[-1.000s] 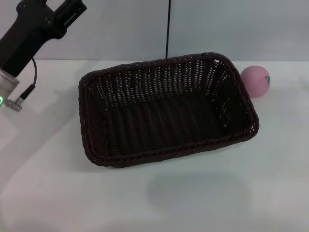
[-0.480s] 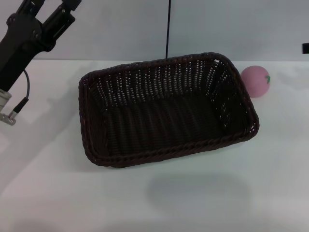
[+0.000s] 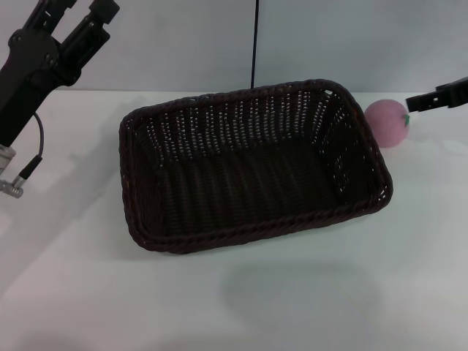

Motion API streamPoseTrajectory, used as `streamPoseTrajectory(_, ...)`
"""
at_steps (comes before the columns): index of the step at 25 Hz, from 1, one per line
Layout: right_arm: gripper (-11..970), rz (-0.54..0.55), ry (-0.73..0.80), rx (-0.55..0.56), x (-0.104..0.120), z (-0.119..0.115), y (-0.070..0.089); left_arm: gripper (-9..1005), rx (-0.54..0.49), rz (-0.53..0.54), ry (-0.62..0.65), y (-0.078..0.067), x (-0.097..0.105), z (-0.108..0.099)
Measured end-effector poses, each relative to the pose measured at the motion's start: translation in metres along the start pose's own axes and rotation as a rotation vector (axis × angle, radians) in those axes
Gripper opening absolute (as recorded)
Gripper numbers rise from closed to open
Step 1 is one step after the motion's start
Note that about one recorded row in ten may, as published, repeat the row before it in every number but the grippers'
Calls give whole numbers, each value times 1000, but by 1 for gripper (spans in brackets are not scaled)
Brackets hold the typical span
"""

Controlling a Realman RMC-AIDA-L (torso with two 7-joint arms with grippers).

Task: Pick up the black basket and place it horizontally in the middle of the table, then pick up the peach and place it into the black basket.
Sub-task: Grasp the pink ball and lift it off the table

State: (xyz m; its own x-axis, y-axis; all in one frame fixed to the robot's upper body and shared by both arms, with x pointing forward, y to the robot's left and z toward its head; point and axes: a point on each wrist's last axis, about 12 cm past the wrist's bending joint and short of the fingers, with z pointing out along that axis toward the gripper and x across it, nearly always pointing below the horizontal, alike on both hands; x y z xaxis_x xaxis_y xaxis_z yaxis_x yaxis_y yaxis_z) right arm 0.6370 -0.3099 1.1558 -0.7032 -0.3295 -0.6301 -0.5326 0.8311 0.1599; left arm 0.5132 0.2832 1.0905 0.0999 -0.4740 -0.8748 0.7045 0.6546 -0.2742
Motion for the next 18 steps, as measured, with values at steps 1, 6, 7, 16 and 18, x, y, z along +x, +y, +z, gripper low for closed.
streamPoseTrajectory(1,730,-4,4,1,-1,3,1,856,-1,-1,1,0,0,0)
streamPoseTrajectory(6,735,-25,15,21,-1,14,5,856,-12,-9,5,0,2,-3)
streamPoseTrajectory(7,734,-24,13,25,0,17,5,856,-15,-11,5,1,2,-3)
streamPoseTrajectory(16,702,-29,17,28,5,34,7,856,-15,-12,4,1,2,-2)
streamPoseTrajectory(18,683,-32,16,28,5,37,8,856,-14,-13,6,1,3,-1)
